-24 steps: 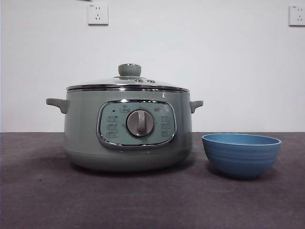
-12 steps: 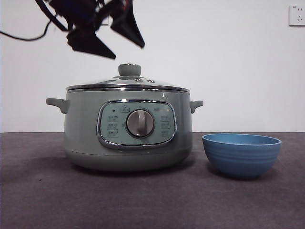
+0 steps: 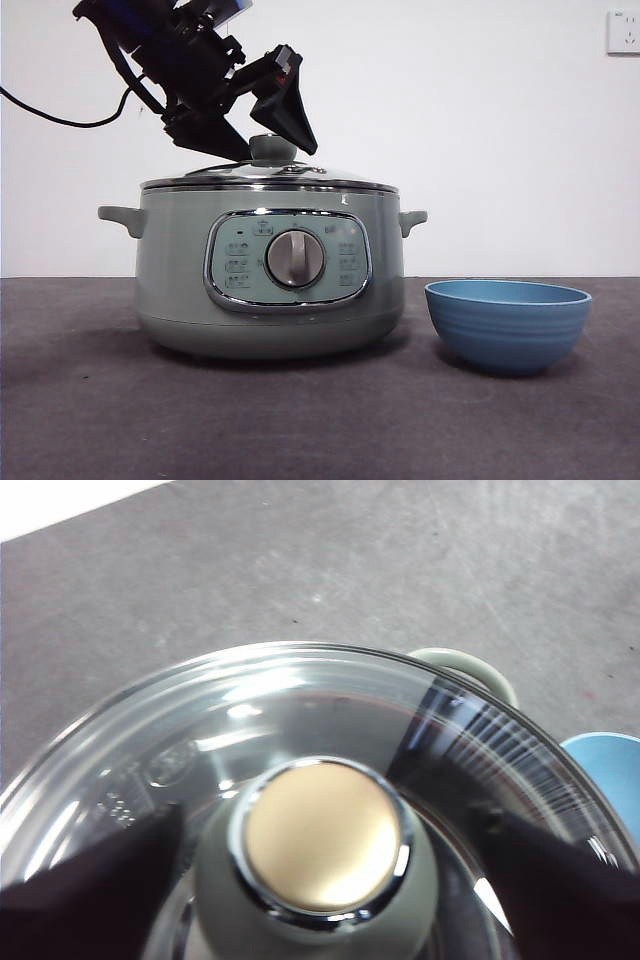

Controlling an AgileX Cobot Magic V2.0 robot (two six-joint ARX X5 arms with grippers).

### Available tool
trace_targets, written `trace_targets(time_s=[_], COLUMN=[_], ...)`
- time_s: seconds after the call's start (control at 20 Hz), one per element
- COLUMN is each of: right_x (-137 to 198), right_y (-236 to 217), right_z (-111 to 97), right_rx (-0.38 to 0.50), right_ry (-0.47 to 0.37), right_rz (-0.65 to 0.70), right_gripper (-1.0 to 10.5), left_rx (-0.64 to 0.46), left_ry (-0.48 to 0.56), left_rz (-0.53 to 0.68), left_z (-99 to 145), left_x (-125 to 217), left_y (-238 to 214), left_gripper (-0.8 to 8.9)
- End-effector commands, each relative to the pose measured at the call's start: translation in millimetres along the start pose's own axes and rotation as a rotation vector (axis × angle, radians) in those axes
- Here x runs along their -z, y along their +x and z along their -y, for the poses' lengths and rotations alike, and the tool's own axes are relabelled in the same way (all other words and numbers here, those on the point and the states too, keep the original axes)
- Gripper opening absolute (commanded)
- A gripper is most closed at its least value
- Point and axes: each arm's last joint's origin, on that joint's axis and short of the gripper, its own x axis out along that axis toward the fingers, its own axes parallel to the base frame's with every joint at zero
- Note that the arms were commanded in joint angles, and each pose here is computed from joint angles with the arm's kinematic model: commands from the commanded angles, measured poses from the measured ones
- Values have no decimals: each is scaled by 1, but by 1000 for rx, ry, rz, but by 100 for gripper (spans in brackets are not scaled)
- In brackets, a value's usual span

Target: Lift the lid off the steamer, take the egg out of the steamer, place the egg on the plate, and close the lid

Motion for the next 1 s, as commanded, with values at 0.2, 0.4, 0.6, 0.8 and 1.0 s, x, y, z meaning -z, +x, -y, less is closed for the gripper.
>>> trace_targets(time_s=[0.2,0.4,0.6,0.8,1.0], right_x=[-1,-1,-1,-1,-2], right_y=[0,0,0,0,0], right_z=[0,0,0,0,0], right_rx=[-2,-2,-2,-2,0], right_ry=[1,1,1,1,-5], right_rz=[4,4,4,5,13], right_gripper=[597,596,597,597,597], left_rx=[5,8,4,-5,-14], left_ry=[-5,-6,-4,-15,9], left_rz=[-28,-31,-10,78,176], left_z=[2,2,2,4,11], left_x=[3,3,0,-15,-33], left_y=[1,1,-2,-23,-58], left_gripper=[36,-8,-8,-8,-8])
